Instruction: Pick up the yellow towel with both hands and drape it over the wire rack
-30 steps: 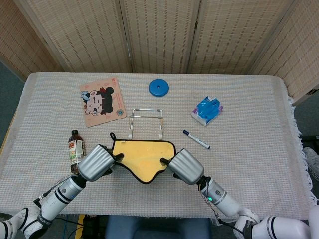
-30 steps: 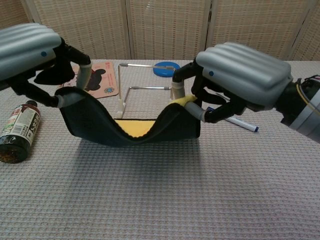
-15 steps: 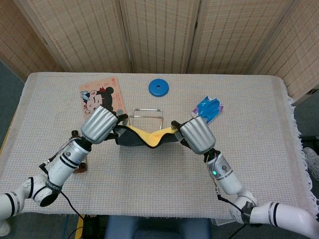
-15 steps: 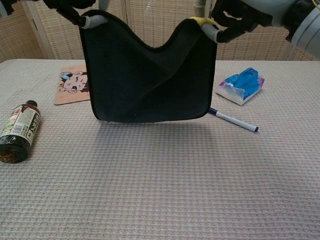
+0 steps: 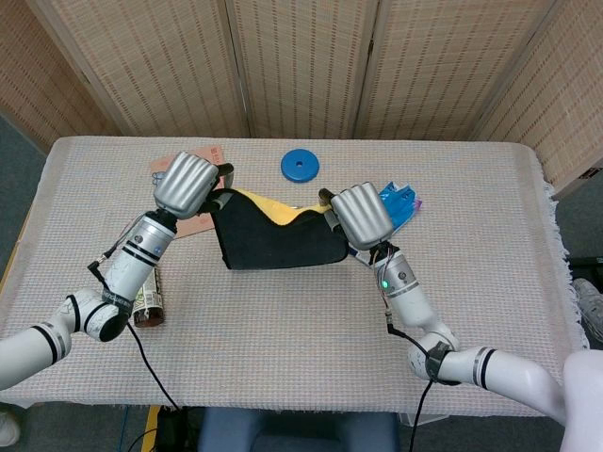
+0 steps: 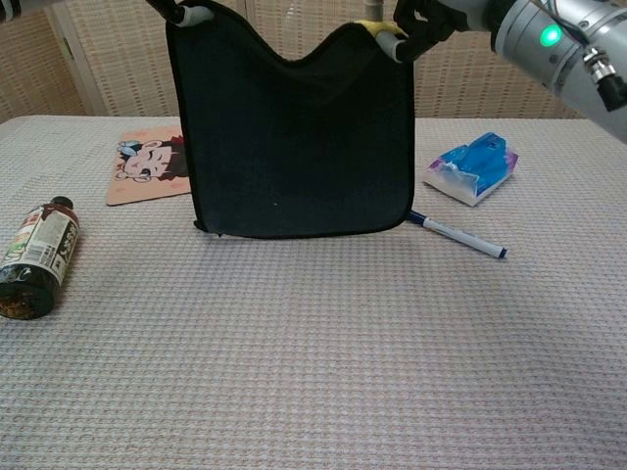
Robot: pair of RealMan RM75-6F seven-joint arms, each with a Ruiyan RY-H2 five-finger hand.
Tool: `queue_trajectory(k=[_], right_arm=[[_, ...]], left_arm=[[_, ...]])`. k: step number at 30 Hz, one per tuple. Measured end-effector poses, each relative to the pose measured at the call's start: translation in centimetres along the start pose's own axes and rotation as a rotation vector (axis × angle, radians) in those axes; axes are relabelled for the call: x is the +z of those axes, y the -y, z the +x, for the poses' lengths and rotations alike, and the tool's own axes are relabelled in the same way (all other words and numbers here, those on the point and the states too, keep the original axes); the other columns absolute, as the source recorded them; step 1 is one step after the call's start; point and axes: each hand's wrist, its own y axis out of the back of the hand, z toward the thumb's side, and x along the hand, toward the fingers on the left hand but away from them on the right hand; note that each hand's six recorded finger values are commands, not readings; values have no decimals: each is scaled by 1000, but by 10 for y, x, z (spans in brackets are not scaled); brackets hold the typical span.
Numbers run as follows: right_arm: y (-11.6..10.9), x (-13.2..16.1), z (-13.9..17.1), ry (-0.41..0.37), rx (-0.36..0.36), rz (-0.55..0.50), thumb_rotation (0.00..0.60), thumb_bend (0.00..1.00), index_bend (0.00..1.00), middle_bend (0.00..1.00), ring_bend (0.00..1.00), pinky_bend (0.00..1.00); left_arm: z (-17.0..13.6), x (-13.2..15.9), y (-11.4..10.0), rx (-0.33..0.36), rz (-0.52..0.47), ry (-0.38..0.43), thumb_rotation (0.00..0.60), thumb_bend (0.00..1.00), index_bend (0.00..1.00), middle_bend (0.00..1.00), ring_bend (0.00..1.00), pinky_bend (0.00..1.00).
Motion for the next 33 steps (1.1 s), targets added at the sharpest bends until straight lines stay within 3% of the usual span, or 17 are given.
queue_trajectory(k=[16, 21, 26, 31, 33], right_arm=[[27, -10, -44, 77, 52, 73, 600, 552, 709, 920, 1000, 1000], [36, -13, -48, 90, 71, 83, 600, 502, 674, 906, 1000, 1000], [44, -14, -52, 100, 87, 83, 600, 447, 412, 888, 1000, 1000], [47, -13, -55, 113, 103, 77, 600, 345, 167, 877, 1000, 1000], [48, -12, -56, 115, 108, 72, 600, 330, 109, 876, 1000, 1000]], left_arm=[[38, -27, 15, -47, -5, -139, 600, 522, 649, 1000, 859, 933], [44, -34, 25, -83, -7, -177, 600, 521, 579, 993, 826, 920], [50, -35, 31, -109, 10, -197, 600, 472, 400, 823, 657, 909], [53, -34, 36, -128, 17, -208, 600, 255, 217, 502, 449, 822], [55, -34, 37, -129, 24, -213, 600, 208, 162, 428, 399, 784]])
